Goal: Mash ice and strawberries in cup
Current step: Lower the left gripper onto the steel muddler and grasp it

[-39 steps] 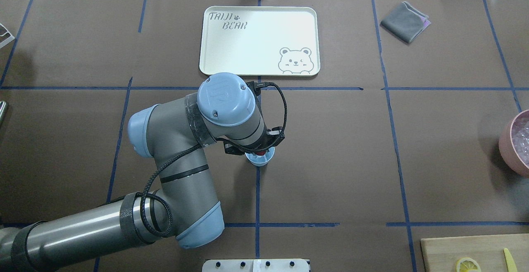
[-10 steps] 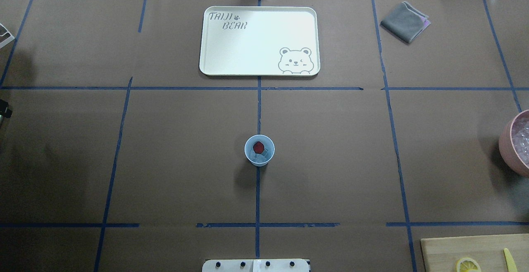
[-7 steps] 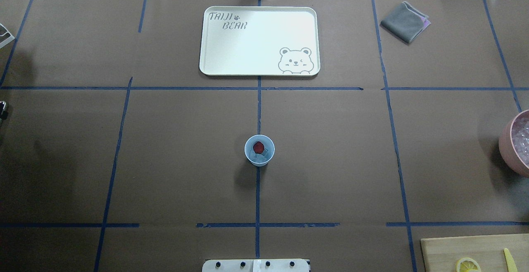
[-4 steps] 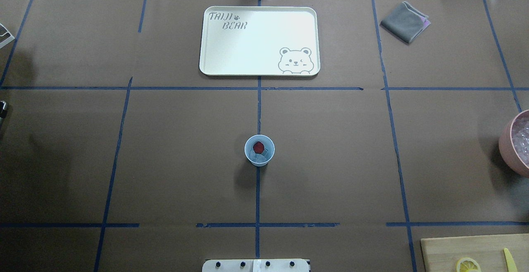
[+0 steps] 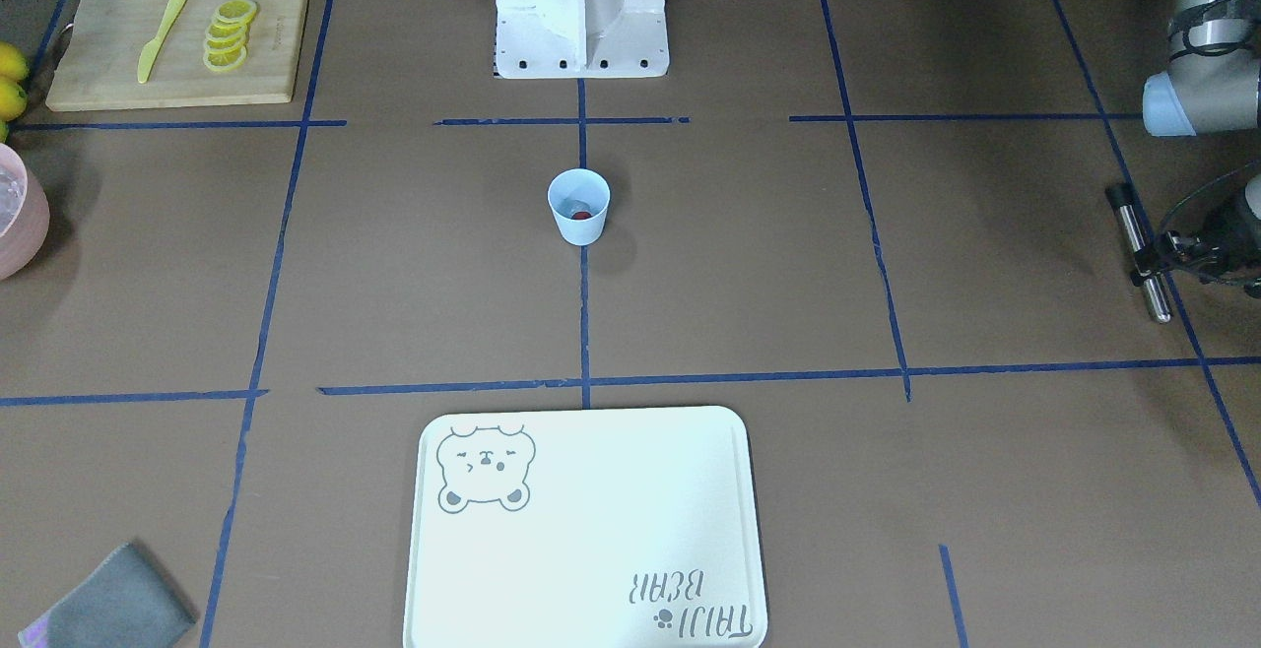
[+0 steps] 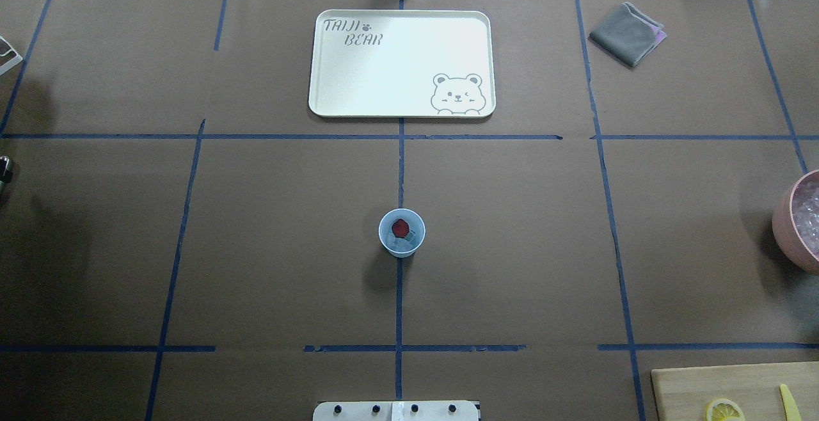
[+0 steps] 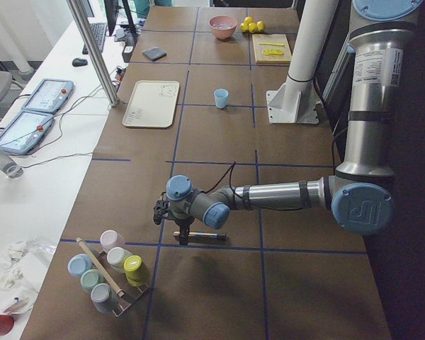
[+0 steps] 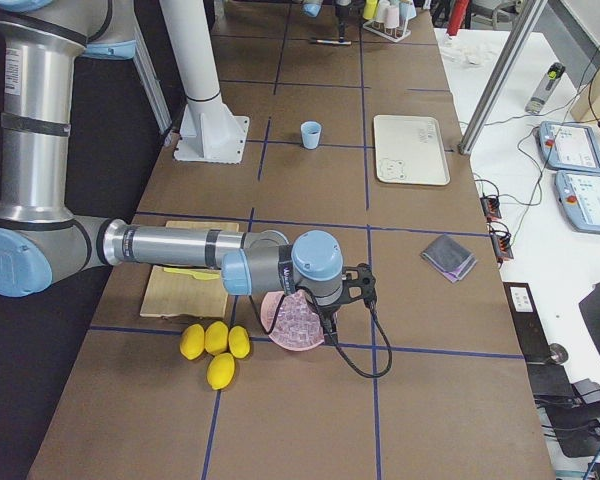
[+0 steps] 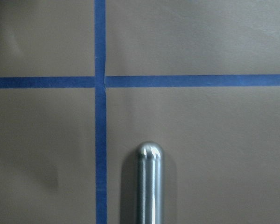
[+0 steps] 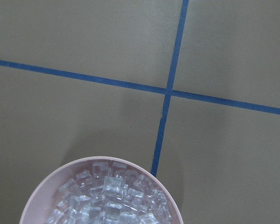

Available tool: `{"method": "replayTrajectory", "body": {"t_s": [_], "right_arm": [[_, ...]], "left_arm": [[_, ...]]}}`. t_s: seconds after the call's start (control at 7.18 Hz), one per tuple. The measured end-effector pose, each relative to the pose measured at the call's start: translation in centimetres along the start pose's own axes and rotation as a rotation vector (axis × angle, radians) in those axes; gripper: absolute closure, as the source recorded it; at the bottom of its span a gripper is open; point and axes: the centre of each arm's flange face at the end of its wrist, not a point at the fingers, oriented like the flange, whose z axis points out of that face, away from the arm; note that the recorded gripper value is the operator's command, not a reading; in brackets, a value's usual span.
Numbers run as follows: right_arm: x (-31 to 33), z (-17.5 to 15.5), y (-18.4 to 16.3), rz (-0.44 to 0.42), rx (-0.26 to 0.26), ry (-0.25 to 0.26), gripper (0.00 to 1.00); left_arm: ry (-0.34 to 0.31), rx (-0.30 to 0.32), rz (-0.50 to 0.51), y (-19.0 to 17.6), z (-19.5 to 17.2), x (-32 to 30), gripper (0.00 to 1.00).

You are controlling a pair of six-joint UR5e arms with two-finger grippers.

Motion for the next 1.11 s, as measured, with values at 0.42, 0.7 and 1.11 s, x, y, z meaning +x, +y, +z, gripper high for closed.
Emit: {"method": "replayTrajectory", "body": {"t_s": [0.42,0.7,1.11], "right_arm": [[-0.09,-0.1,-0.15,-0.003,0.003,0.0,0.01],[-0.11,-0.11,-0.18,-0.004,0.003,0.0,0.01],[-0.05,-0.08,-0.16,-0.004,0.003,0.001,0.01]], "left_arm": [[0.003,0.002,0.001,-0.26,0.4,0.0,0.01],[0.002,0.0,0.002,-0.39,0.58,0.08,0.04],[0.0,-0.004,0.0,-0.69,0.91,0.06,0.09]]}}
